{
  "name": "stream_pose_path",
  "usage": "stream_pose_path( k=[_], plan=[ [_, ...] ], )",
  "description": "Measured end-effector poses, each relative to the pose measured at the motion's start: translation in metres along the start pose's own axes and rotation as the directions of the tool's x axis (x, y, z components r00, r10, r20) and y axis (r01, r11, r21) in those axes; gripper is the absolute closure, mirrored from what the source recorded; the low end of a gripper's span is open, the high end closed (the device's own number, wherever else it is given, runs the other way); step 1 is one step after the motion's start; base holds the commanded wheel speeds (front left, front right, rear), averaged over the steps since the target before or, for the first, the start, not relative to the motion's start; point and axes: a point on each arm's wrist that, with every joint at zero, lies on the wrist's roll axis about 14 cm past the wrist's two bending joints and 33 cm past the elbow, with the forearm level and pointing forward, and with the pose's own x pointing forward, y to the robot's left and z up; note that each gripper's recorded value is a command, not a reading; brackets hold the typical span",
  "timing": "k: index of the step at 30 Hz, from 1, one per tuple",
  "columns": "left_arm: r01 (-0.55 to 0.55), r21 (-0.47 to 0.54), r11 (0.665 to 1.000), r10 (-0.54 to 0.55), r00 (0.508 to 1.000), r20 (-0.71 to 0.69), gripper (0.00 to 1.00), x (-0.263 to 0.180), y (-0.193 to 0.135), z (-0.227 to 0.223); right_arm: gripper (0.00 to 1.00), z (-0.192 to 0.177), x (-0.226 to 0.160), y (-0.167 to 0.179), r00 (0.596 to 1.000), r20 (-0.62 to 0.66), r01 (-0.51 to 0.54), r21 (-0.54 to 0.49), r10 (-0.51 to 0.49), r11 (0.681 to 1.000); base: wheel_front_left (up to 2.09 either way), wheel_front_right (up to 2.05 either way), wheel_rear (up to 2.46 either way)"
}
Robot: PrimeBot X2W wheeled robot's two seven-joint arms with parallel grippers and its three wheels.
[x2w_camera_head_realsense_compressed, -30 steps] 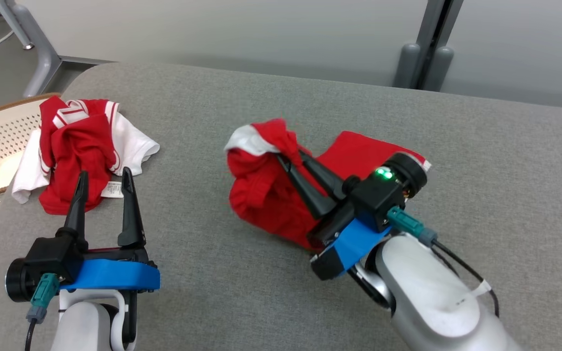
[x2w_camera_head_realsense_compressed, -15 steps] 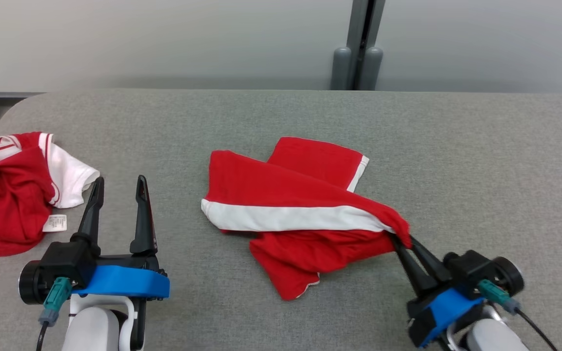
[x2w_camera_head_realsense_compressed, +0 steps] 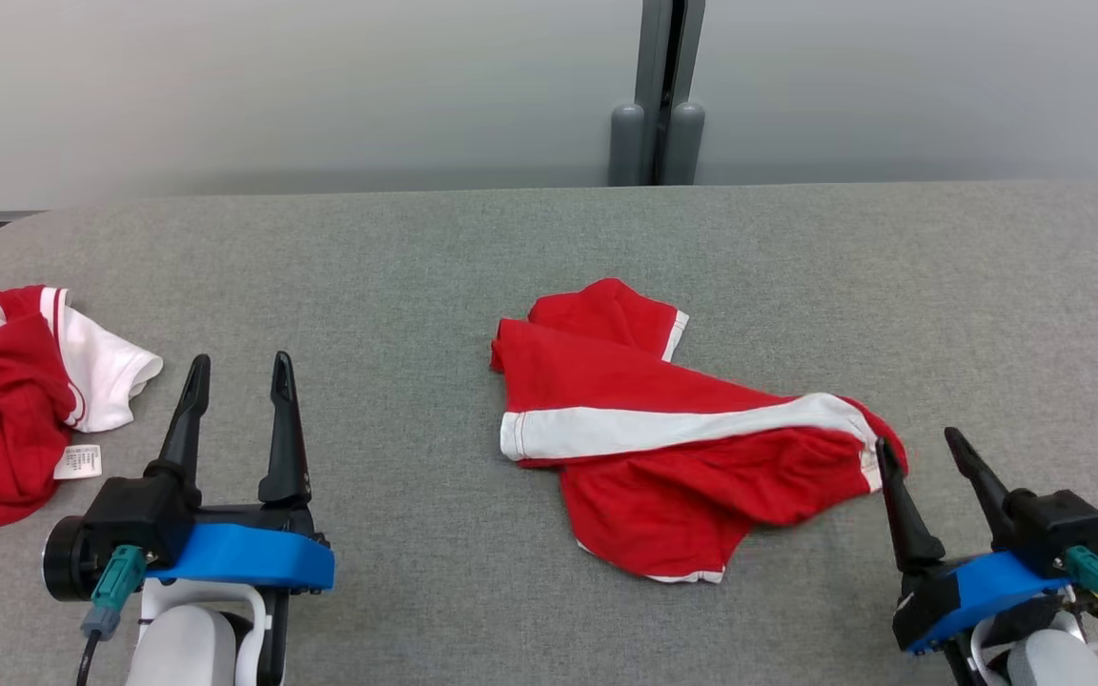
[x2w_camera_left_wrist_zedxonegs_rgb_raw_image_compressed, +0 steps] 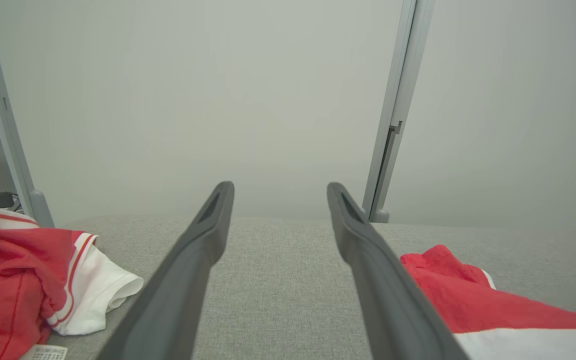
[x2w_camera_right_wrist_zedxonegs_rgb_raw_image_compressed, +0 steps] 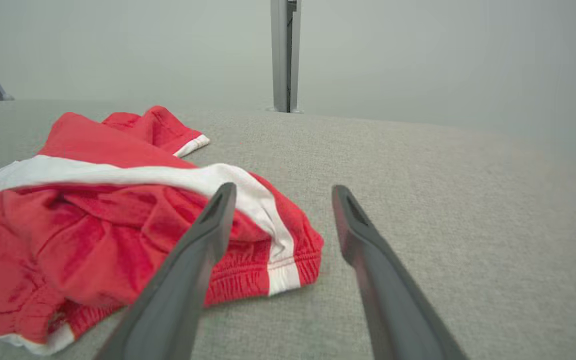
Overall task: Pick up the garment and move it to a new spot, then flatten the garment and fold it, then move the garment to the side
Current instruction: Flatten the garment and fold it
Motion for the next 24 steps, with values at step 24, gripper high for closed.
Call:
stream_pose_path(
  k=[24],
  plan=[
    [0.037, 0.019, 0.999, -0.036, 0.999, -0.034, 0.00, 0.001, -0.011, -0.012, 0.00, 0.071, 0.005, 0.027, 0.971, 0.239, -0.013, 0.069, -0.004, 0.998, 0.00, 0.00, 0.00]
  ],
)
